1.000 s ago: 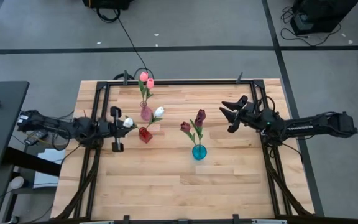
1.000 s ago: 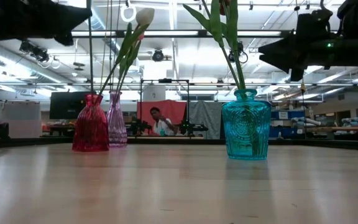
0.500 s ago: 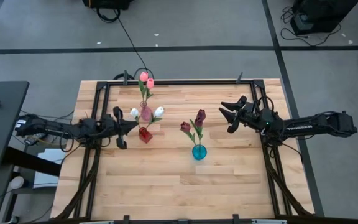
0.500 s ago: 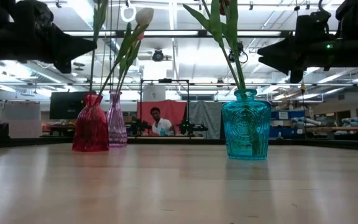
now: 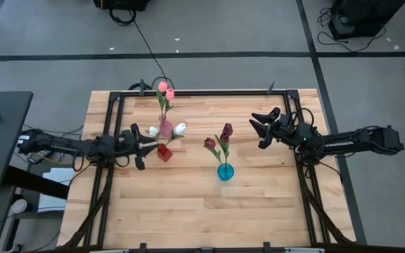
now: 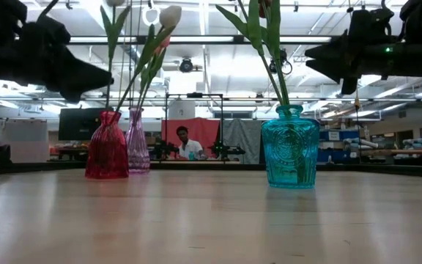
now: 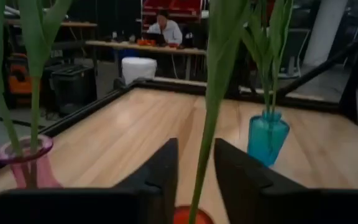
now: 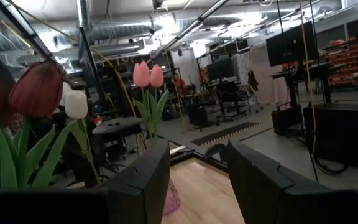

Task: Sort flowers into vase by color
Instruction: Return to Home Position

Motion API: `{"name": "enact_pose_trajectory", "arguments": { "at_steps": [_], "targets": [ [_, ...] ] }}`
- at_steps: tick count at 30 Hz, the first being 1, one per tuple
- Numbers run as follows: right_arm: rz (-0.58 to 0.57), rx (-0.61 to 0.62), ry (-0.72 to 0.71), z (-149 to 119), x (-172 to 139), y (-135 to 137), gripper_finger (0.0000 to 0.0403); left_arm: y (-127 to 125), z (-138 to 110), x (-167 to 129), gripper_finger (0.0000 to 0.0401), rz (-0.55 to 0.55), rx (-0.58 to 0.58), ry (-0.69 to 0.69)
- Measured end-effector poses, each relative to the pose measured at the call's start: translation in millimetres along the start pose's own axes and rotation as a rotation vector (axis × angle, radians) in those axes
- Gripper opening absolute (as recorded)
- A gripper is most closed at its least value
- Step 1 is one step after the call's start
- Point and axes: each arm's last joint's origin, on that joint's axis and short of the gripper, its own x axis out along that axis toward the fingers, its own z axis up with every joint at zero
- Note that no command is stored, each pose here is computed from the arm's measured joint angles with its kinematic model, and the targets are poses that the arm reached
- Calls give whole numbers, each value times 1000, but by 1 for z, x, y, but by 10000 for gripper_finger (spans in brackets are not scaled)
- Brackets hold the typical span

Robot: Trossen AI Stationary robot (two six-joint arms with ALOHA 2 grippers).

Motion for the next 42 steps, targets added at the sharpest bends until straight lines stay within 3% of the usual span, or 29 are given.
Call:
{"name": "enact_pose_trajectory", "arguments": {
  "at_steps": [4,8,19,42],
  "targets": [
    [-1,-9,1,0,0,0,169,0,-5,0,152,1,48,52],
    [-2,-34,8,0,0,0,169,0,-1,-1,170,-18,124,144],
    [-29,-101,53,5,-11,-7,169,0,12,-6,172,-36,126,212],
    [-2,-71,22,23,-46,-13,169,8,20,-32,172,-72,80,95]
  ]
}}
